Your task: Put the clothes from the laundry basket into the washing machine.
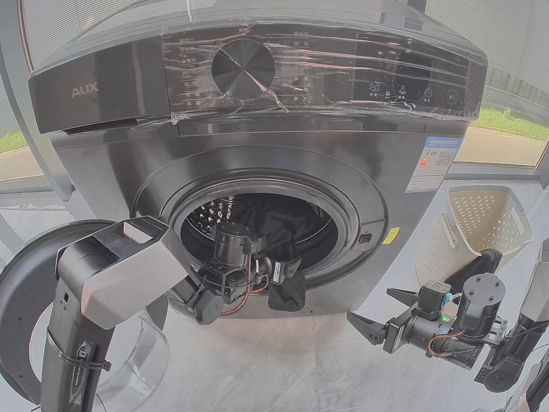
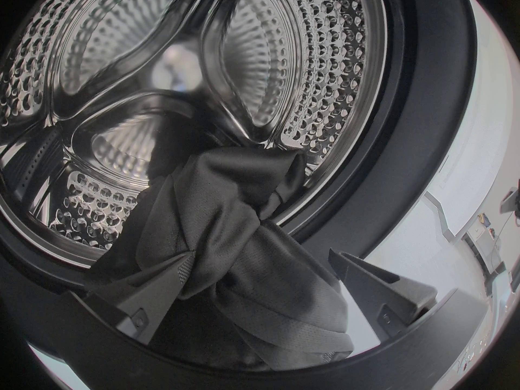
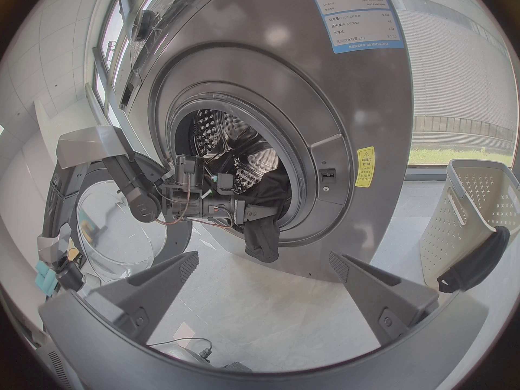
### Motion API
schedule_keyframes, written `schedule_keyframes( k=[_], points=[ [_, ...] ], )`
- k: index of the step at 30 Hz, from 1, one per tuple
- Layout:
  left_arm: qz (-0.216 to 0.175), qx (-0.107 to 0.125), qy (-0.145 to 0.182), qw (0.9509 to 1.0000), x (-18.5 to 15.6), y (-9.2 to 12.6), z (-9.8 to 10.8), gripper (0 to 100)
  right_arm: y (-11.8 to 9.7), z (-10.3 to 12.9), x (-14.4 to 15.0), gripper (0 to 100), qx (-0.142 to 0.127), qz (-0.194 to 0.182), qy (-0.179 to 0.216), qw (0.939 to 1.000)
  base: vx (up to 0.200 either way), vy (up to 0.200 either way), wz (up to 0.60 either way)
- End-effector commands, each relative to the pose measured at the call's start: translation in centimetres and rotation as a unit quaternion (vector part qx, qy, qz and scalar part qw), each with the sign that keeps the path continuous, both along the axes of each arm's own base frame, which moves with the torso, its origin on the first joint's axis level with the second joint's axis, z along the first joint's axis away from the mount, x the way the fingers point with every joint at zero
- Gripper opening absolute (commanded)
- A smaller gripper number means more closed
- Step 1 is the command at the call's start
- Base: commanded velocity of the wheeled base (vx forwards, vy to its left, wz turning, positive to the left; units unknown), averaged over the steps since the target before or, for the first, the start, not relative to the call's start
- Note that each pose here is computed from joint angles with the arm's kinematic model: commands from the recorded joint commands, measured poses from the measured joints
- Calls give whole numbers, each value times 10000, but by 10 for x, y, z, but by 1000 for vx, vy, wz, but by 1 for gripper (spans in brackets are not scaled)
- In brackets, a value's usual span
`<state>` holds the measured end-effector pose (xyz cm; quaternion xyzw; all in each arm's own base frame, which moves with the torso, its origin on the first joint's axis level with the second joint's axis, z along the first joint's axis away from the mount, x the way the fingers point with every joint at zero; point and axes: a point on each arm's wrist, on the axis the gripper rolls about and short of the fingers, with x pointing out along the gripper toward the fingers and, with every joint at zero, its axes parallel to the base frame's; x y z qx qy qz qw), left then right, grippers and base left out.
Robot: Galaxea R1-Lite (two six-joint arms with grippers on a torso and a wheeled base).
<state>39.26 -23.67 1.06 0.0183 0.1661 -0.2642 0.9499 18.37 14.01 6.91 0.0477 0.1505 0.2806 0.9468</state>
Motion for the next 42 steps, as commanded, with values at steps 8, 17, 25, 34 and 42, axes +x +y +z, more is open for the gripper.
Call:
schedule_keyframes(
  k=[8,17,25,34,42],
  points=[
    [47,153,52,9999,13,-6,-33,0,0,0,1,100,1,-4,-4,10000,0,0,0],
    [268,8,-270,9993,24,-4,-12,0,1,0,1,100,1,4,-4,10000,0,0,0],
    [1059,-590,-1346,9835,67,2,49,0,1,0,1,100,1,4,-4,10000,0,0,0],
    [1162,-683,-1393,9810,71,2,46,0,0,0,1,100,6,-4,-10,10000,0,0,0],
    [1017,-546,-1151,9866,55,-2,44,100,1,0,1,100,1,4,-4,10000,0,0,0]
  ],
)
